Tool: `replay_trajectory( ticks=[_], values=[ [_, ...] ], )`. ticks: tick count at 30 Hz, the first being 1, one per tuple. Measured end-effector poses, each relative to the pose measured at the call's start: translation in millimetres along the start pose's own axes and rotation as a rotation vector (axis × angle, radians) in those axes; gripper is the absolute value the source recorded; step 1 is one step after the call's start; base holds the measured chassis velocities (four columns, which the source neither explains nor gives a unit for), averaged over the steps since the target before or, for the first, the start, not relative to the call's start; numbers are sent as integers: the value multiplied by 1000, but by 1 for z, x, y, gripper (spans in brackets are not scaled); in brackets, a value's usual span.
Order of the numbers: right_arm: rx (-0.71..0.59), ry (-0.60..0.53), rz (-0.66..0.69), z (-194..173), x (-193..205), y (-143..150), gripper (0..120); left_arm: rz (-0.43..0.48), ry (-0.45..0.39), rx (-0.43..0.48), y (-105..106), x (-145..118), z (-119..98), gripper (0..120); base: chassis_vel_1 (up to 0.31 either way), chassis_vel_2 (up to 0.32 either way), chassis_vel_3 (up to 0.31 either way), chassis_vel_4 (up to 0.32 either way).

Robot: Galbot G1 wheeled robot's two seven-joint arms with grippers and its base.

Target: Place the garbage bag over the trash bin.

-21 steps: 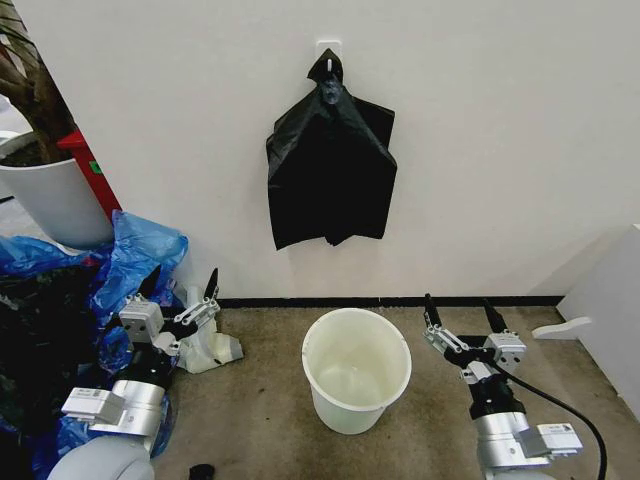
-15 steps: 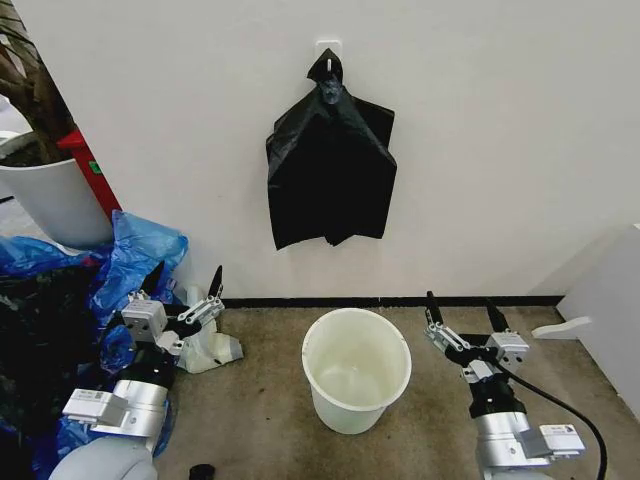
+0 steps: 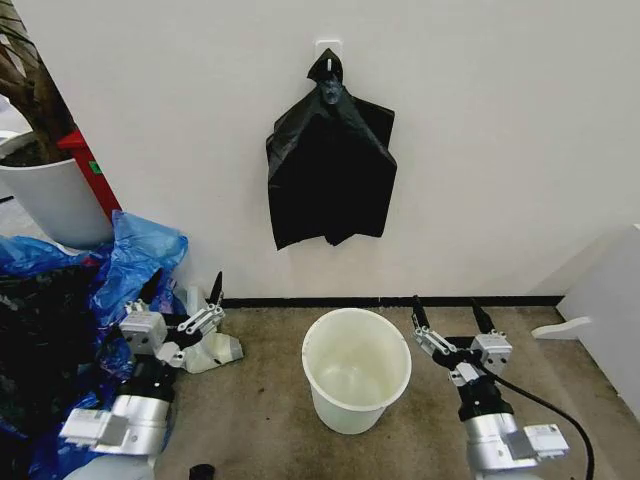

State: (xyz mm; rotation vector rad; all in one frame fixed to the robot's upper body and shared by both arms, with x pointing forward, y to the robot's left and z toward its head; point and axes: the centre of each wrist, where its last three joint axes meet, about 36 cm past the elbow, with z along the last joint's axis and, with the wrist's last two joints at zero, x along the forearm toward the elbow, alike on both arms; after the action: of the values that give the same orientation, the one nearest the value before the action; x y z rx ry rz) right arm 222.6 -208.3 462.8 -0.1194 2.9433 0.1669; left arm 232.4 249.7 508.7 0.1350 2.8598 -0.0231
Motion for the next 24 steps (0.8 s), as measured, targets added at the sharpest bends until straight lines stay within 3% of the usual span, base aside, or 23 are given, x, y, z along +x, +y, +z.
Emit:
replay_trajectory(
  ticks=[13, 24],
  values=[
    [-13, -15, -10, -8, -6, 9, 100, 21, 16, 12, 0, -7, -6, 100, 0, 0, 0, 0],
    [2, -5, -3, -5, -6, 9, 100, 10, 53, 31, 4, 2, 2, 100, 0, 0, 0, 0]
  ],
)
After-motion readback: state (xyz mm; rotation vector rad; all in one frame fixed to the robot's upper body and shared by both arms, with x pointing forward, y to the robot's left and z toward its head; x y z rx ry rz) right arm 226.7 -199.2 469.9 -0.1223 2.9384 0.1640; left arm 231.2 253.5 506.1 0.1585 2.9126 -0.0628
